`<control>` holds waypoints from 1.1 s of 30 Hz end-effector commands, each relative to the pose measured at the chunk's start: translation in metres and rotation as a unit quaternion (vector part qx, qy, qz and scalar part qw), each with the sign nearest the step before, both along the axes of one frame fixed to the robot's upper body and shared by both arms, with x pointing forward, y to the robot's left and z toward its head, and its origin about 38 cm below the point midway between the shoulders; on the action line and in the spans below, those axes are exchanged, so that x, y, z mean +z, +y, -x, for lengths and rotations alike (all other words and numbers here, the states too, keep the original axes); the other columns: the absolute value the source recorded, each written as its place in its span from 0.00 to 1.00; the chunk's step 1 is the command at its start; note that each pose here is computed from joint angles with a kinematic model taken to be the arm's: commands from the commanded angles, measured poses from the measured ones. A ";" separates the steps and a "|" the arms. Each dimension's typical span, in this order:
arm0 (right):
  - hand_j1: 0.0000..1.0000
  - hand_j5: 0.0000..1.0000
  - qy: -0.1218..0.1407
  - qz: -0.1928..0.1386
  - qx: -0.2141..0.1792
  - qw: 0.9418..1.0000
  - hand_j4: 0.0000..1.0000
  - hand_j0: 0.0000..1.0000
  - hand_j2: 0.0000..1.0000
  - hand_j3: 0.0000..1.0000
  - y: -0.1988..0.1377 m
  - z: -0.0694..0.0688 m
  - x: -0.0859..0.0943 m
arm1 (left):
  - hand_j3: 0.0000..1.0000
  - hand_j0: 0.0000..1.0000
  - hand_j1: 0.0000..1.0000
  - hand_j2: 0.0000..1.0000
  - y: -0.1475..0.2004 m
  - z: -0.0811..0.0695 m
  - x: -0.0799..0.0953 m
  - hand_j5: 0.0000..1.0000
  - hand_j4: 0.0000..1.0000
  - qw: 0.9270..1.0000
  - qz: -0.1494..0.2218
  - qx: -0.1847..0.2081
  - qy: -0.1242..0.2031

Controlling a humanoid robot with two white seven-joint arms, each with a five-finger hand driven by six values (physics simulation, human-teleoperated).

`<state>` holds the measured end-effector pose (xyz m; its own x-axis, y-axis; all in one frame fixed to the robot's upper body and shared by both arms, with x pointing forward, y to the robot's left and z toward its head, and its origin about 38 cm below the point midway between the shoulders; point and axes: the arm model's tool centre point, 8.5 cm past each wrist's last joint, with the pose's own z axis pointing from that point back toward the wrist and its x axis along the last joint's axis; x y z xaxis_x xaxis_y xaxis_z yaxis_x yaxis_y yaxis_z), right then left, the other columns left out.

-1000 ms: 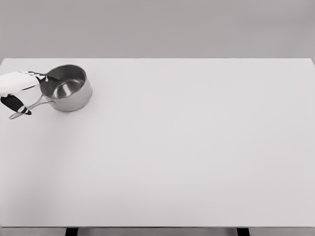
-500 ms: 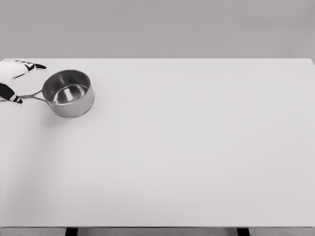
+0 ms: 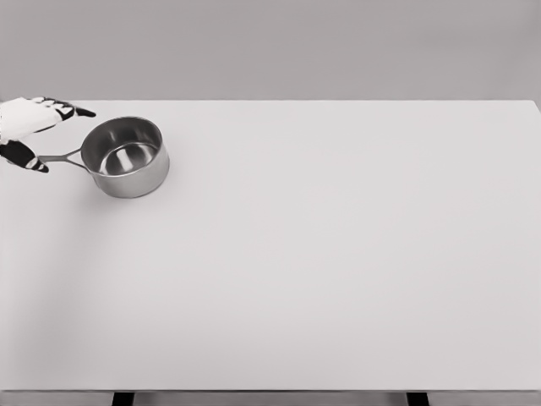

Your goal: Rotate pot handle

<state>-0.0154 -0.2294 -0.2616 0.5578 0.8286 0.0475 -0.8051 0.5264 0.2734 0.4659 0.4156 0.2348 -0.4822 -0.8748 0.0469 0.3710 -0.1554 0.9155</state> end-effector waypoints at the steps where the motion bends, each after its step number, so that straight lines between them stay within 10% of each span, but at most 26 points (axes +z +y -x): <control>1: 1.00 1.00 0.000 0.000 0.000 1.000 1.00 1.00 1.00 1.00 0.000 0.000 0.000 | 1.00 1.00 1.00 1.00 -0.018 0.015 0.016 1.00 1.00 0.995 -0.001 -0.100 -0.018; 7: 1.00 1.00 -0.001 0.000 0.000 1.000 1.00 1.00 1.00 1.00 0.000 -0.001 0.000 | 1.00 1.00 1.00 1.00 -0.045 0.058 0.042 1.00 1.00 0.985 0.002 -0.169 -0.042; 10: 1.00 1.00 0.000 0.000 0.000 1.000 1.00 1.00 1.00 1.00 0.000 0.000 0.000 | 1.00 1.00 1.00 1.00 -0.065 0.077 0.023 1.00 1.00 0.979 0.006 -0.204 -0.019; 18: 1.00 1.00 0.000 0.000 0.000 1.000 1.00 1.00 1.00 1.00 0.000 0.000 0.000 | 1.00 1.00 1.00 1.00 -0.075 0.079 0.020 1.00 1.00 0.976 0.016 -0.217 -0.019; 26: 1.00 1.00 0.000 0.000 0.000 1.000 1.00 1.00 1.00 1.00 0.000 0.000 0.000 | 1.00 1.00 1.00 1.00 -0.171 0.082 0.059 1.00 1.00 0.934 0.059 -0.343 -0.078; 33: 1.00 1.00 0.000 0.000 0.000 1.000 1.00 1.00 1.00 1.00 0.000 0.000 0.000 | 1.00 1.00 1.00 1.00 -0.228 0.088 0.031 1.00 1.00 0.909 0.081 -0.406 -0.043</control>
